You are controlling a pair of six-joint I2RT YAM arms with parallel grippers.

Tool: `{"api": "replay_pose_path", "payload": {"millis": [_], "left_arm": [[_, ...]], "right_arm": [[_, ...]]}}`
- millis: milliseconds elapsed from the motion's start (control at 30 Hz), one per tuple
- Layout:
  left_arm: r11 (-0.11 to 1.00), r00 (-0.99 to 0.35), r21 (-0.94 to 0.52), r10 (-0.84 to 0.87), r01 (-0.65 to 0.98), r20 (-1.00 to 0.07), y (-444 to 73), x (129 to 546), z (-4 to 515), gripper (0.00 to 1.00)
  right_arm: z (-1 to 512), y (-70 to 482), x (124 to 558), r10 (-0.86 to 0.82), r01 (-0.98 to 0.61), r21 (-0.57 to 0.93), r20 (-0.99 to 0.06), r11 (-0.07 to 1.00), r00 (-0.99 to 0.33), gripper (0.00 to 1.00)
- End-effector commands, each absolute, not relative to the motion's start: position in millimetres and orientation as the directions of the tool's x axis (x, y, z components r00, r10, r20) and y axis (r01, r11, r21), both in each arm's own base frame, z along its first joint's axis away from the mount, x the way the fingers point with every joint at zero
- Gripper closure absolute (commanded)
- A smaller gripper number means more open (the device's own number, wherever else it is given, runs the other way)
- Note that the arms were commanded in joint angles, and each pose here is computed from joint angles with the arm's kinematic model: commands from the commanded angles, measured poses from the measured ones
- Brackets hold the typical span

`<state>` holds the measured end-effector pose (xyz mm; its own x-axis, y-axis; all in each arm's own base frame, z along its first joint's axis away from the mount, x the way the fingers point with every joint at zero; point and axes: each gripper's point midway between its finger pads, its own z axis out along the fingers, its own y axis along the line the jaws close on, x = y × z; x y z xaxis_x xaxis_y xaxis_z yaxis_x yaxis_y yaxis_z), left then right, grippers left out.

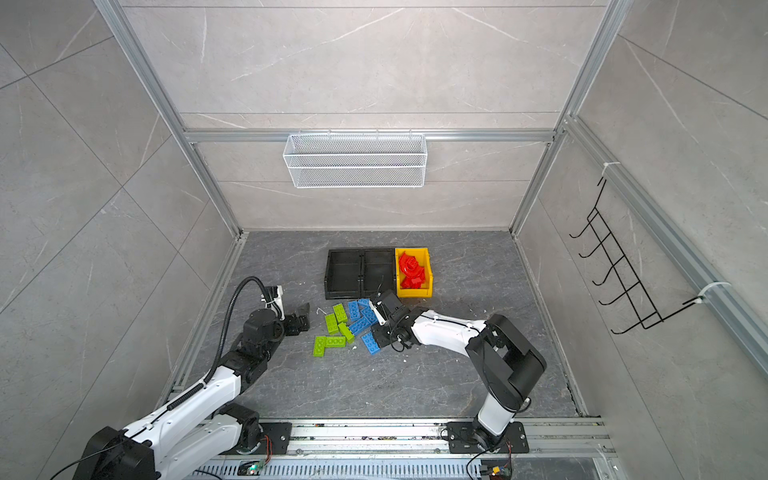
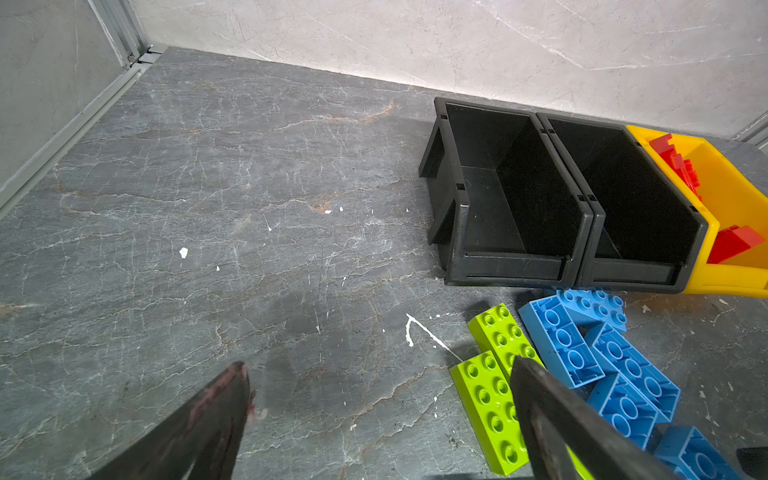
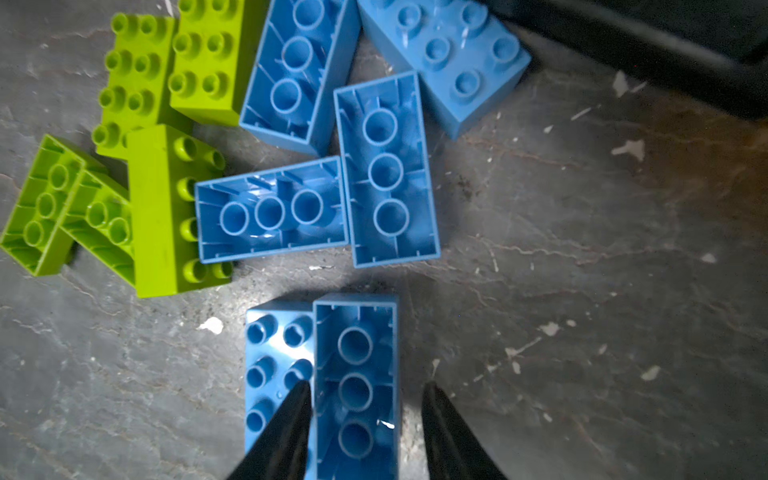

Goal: Sort the legos into containers by color
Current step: 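Move the right gripper back over the blue bricks in the pile, then lower the right gripper and grasp a blue rectangular brick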

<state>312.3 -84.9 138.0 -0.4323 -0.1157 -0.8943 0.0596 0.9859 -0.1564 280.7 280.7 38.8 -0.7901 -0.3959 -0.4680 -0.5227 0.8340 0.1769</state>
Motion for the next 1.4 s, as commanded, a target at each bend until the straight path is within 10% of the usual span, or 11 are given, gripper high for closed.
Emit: {"api": "replay_pose_path", "payload": {"millis": [0,800,1367], "left_arm": [[0.985,-0.387,-0.164,-0.128,0.059,-0.913,-84.7,317.4,151.3,0.01],[0.985,-0.383,-0.166,-0.133,0.054,-0.914,-83.3,316.5,151.7,0.01],[0.983,-0.374,-0.175,-0.141,0.060,-0.917,-84.0,315.1,154.3,0.01]], "right_arm": [[36.1,277.4,287.5,-0.355,-0.482,0.176,-0.475,0.858,-0.805,0.57],[75.4,246.8,301.9,-0.198,-0.424,0.347,-0.530,0.837,-0.824,0.49],[60.7,249.7,300.8,-0.335,-0.456,0.141,-0.497,0.879,-0.801,0.49]]}}
